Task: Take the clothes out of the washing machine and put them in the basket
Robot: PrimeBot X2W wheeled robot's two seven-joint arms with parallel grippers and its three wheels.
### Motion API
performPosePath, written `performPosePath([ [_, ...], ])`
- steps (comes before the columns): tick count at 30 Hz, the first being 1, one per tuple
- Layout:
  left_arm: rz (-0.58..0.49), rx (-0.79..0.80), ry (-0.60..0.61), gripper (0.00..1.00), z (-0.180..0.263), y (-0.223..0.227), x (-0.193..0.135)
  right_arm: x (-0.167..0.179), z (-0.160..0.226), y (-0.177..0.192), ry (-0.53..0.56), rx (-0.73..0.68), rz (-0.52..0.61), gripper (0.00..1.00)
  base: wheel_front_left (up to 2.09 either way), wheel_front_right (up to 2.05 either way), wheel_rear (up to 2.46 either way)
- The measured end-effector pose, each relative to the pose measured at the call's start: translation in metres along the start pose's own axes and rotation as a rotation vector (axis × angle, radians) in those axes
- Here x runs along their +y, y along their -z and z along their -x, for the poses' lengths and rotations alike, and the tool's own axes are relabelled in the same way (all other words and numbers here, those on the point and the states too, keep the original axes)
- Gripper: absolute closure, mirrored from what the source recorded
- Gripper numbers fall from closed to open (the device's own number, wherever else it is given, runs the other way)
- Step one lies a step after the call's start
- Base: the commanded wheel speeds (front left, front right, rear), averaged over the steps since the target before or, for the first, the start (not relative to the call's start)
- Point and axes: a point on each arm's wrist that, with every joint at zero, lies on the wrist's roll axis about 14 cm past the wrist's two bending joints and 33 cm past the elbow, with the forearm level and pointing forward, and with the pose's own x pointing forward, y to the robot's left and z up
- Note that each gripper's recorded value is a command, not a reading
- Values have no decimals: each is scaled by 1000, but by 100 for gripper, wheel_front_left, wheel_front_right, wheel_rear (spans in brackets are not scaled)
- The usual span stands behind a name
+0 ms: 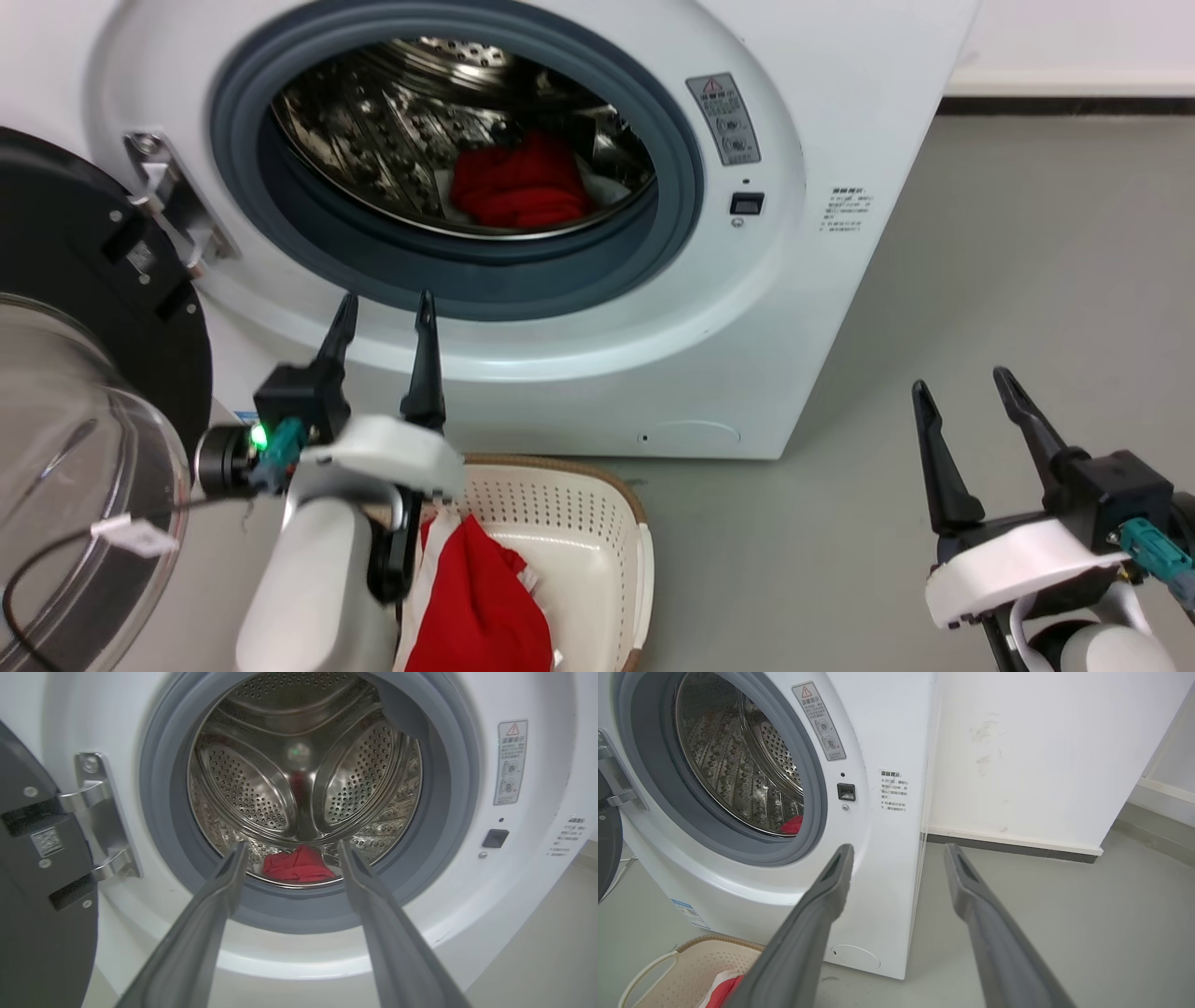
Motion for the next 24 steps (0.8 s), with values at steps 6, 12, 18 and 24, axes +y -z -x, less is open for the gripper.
performPosePath([
  [6,2,27,16,0,-47,9,-3,2,-14,0,-10,-7,1,0,0,0,0],
  [12,-23,87,27,0,-101,33,2,-1,-33,7,-11,-7,-2,0,0,0,0],
  [18,-42,194,39,0,-153,70,4,-7,-47,34,-1,44,-18,0,0,0,0],
  [24,-58,295,64,0,-200,105,-4,-15,-55,63,18,92,-47,0,0,0,0],
])
